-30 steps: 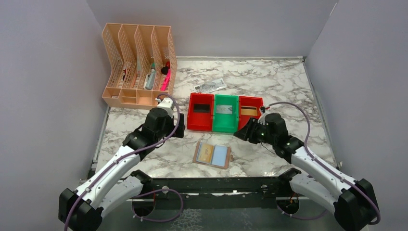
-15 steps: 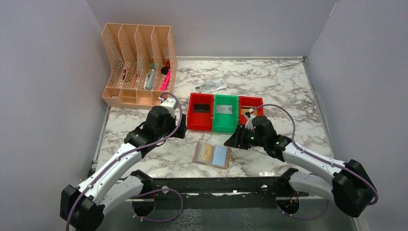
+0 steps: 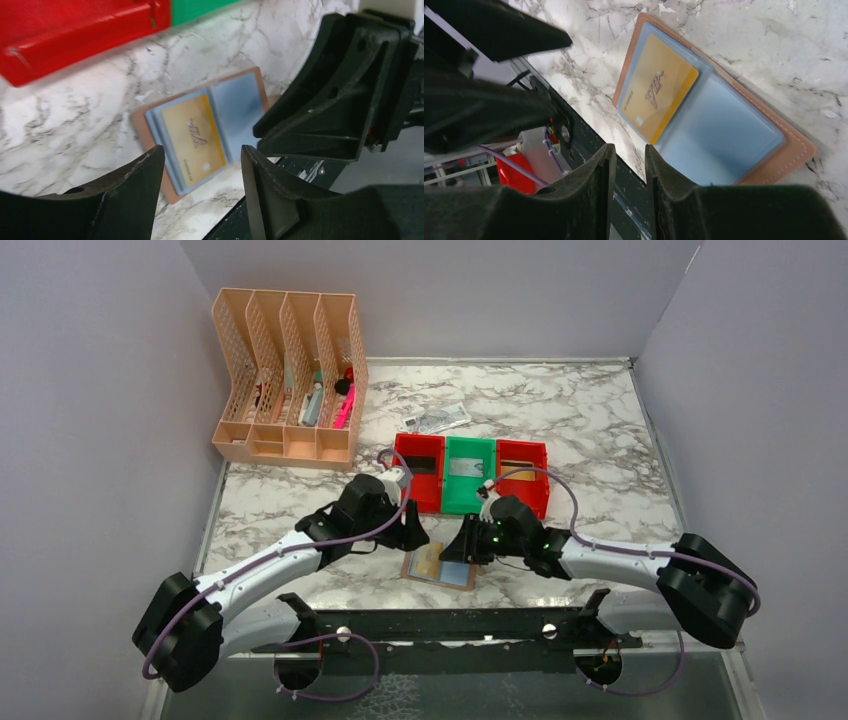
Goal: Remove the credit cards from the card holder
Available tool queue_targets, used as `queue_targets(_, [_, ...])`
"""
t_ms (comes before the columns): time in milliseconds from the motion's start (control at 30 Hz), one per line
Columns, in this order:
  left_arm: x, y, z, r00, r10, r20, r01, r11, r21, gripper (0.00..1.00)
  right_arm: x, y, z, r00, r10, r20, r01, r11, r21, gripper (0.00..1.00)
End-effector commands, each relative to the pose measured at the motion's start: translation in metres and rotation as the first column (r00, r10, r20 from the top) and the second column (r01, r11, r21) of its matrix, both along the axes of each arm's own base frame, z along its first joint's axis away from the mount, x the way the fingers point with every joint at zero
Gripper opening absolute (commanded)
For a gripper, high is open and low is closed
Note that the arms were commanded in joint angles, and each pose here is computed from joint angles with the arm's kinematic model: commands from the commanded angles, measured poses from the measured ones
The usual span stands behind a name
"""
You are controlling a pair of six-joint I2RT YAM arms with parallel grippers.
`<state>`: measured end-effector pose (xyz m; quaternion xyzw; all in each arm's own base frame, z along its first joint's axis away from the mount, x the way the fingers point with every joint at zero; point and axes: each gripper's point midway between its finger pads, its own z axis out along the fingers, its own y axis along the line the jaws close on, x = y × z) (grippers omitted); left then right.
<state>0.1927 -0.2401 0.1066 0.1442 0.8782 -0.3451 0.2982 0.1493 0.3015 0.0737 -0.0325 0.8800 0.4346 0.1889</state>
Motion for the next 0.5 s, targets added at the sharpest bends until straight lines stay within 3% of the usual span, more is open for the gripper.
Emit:
queue_targets(0, [-0.008,-0.018,-0.005,1.0,-0.025,-0.018,0.024,0.999,-0.038,0.59,0.009,0.017,0.002,0.999,-0.045,0.012,0.044,0.998,0.042,0.32])
queue_targets(133, [-0.013,-0.013,-0.024,0.998,-0.002,-0.061,0.003,1.0,0.001,0.54,0.008,0.015,-0.02,0.996,-0.077,-0.035,0.076,0.997,-0.007,0.32])
queue_targets(467, [-0.029,-0.015,-0.047,0.992,-0.049,-0.113,0.049,0.999,0.004,0.54,0.007,0.013,-0.05,0.991,-0.098,-0.09,0.092,0.994,-0.067,0.32])
